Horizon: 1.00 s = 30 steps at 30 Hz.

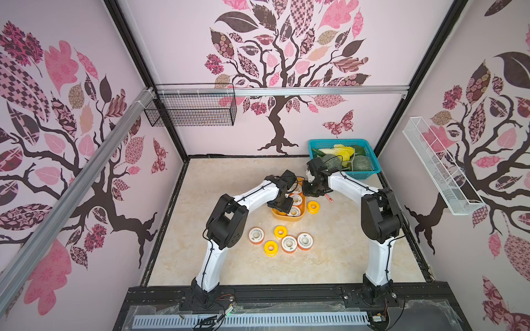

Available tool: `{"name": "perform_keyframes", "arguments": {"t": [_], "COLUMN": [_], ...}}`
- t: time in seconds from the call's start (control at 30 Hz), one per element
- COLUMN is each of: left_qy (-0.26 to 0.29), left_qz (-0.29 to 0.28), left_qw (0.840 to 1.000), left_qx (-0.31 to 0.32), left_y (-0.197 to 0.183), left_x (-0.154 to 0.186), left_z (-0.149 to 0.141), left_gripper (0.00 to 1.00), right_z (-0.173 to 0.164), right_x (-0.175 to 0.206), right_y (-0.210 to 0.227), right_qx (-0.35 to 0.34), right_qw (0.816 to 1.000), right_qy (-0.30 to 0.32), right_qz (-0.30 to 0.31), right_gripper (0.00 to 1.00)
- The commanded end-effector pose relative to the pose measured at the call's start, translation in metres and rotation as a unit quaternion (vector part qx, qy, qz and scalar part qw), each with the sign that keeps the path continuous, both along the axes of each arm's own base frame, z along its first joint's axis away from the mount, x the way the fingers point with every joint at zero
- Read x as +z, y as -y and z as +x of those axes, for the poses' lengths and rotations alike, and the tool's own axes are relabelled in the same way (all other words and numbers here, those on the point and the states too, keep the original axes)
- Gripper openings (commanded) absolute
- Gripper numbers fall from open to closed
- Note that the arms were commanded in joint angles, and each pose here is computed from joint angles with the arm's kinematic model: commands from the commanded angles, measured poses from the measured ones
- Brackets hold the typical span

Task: Put the sealing tape into the storage box
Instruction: Place the sealing tape in the storage box.

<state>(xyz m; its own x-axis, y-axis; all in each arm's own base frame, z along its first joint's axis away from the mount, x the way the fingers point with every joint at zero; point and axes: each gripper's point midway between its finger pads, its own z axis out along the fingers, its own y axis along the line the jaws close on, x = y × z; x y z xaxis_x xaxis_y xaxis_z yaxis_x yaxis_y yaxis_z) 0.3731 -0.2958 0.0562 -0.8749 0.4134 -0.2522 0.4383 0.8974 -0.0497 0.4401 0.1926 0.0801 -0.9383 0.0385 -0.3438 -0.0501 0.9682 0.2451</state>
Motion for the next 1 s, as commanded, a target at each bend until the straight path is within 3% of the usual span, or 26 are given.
{"name": "perform_keyframes", "arguments": {"t": [0.0, 0.33, 0.97], "left_qy": [0.010, 0.018, 0.060], "left_qz": [0.005, 0.006, 0.041], "left_qw": [1.000, 1.000, 0.997], "left_qx": [-0.001, -0.001, 0.022], "left_y": [-0.001, -0.001, -0.016], "left_x": [0.007, 0.012, 0.020], "left_z": [0.003, 0.005, 0.016], "left_gripper": [0.64, 0.66, 0.60], "right_z": [0.004, 0.004, 0.003], "right_x": [0.020, 0.021, 0.018], "right_y": [0.001, 0.001, 0.001], "right_qx": [-0.002, -0.002, -0.001], "right_qw": [1.000, 1.000, 1.000], "right_qy": [0.020, 0.021, 0.018], "right_qz": [0.012, 0.012, 0.011], "right_gripper": [0.25, 0.26, 0.23]}}
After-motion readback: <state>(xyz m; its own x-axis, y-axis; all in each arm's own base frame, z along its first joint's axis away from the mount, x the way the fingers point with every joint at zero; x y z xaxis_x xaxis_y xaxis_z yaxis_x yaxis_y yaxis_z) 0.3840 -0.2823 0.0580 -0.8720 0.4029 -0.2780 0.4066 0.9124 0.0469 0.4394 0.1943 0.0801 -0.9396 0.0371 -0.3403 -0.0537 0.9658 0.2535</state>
